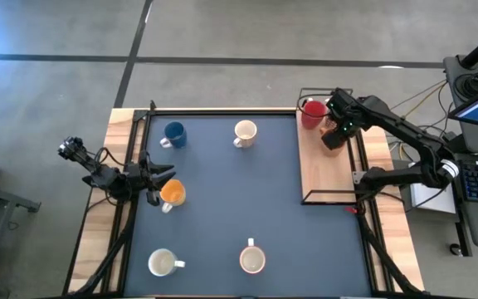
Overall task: Place coffee mugs
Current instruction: Put the orange mug on the shelf
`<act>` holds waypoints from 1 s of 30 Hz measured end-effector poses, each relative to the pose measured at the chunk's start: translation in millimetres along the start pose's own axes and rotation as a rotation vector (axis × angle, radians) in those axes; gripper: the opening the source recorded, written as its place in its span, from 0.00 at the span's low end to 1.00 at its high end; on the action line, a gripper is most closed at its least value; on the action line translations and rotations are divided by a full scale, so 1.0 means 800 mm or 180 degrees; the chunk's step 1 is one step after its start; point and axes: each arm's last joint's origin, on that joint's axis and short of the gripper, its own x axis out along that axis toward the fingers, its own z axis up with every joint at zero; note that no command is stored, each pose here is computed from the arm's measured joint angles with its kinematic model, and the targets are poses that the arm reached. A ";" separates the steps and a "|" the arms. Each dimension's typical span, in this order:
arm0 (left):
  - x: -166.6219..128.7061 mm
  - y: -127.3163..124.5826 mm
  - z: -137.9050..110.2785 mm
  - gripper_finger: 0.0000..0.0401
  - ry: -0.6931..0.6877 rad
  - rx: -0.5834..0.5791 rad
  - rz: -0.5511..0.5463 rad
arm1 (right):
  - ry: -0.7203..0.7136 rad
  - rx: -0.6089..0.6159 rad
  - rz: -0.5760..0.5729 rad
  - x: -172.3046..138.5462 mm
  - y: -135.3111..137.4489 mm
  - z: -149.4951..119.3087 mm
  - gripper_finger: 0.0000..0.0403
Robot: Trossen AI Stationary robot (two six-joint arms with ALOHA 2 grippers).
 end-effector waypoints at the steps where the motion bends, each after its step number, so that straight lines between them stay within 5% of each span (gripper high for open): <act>1: 0.000 0.000 0.000 0.24 -0.0001 -0.0001 0.0001 | 0.0000 -0.0001 -0.0001 0.000 0.000 0.000 0.16; 11: 0.000 0.000 0.000 0.24 -0.0001 -0.0001 0.0000 | -0.0127 0.0172 0.0015 -0.021 -0.003 0.007 0.28; 14: 0.000 0.000 0.000 0.24 -0.0001 -0.0001 0.0001 | -0.0220 0.0403 0.0074 -0.037 -0.005 0.011 0.28; 20: 0.000 0.000 0.000 0.24 0.0000 0.0000 0.0000 | -0.0140 0.0577 0.0770 -0.046 0.015 0.010 0.24; 30: 0.000 0.000 0.000 0.24 0.0000 -0.0001 0.0000 | 0.0118 0.0435 0.0748 -0.025 0.051 -0.006 0.21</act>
